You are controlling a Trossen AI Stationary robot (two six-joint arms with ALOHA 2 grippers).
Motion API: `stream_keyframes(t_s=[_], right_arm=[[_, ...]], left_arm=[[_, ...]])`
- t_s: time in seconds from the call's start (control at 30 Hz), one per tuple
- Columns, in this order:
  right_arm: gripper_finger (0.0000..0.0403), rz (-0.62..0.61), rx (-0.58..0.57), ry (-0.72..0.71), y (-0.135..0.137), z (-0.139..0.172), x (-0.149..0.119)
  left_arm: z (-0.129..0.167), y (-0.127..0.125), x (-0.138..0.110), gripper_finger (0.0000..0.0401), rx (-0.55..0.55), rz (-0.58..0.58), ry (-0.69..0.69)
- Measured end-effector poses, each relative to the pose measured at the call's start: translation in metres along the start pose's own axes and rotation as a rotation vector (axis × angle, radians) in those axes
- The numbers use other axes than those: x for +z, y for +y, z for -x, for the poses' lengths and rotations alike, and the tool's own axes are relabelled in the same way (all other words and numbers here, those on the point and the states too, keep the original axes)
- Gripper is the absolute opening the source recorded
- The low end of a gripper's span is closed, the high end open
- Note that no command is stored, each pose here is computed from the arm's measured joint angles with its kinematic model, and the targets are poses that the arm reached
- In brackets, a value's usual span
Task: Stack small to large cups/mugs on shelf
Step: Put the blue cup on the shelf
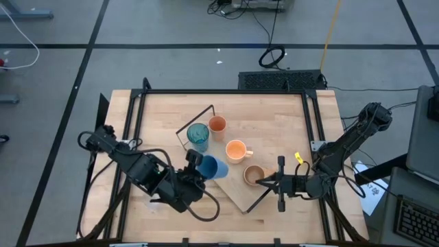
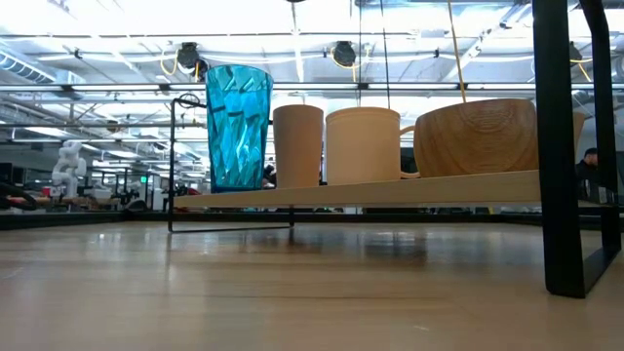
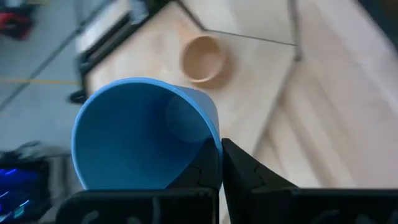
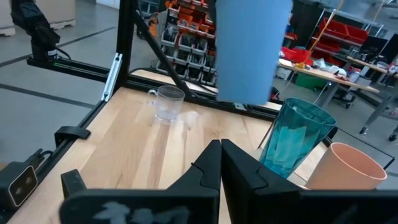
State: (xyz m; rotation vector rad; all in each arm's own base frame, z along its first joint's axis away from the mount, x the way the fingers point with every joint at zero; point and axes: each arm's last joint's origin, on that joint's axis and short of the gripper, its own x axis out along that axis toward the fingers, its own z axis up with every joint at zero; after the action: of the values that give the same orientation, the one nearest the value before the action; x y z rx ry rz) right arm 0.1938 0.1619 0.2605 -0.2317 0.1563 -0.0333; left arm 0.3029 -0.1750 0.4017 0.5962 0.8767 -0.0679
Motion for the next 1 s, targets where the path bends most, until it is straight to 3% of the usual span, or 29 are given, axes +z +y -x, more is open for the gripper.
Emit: stream_keyframes(t_s=[0.13, 0.33, 0.57, 0.7, 1.0], right_arm=[[0.0, -0.002, -0.001, -0.001, 0.0, 0.0, 0.0], [0.0, 0.0, -0.007, -0.001, -0.001, -0.001, 0.0], [0.0, -0.003, -0.03, 0.006, -0.006, -0.005, 0.0], [0.0, -0.002, -0.039, 0.009, -0.008, -0.007, -0.001], [0.0, 0.014, -0.04, 0.003, -0.009, -0.006, 0.001]], left_arm=[[-0.003, 0.005, -0.002, 0.0002, -0.098, -0.008, 0.018], [-0.011, 0.019, -0.018, 0.0002, -0.116, 0.044, 0.165], [-0.023, 0.043, -0.025, 0.0002, -0.175, 0.285, 0.23], [-0.027, 0.047, -0.02, 0.0002, -0.246, 0.252, 0.16], [-0.023, 0.061, -0.014, 0.0002, -0.284, 0.087, 0.072]])
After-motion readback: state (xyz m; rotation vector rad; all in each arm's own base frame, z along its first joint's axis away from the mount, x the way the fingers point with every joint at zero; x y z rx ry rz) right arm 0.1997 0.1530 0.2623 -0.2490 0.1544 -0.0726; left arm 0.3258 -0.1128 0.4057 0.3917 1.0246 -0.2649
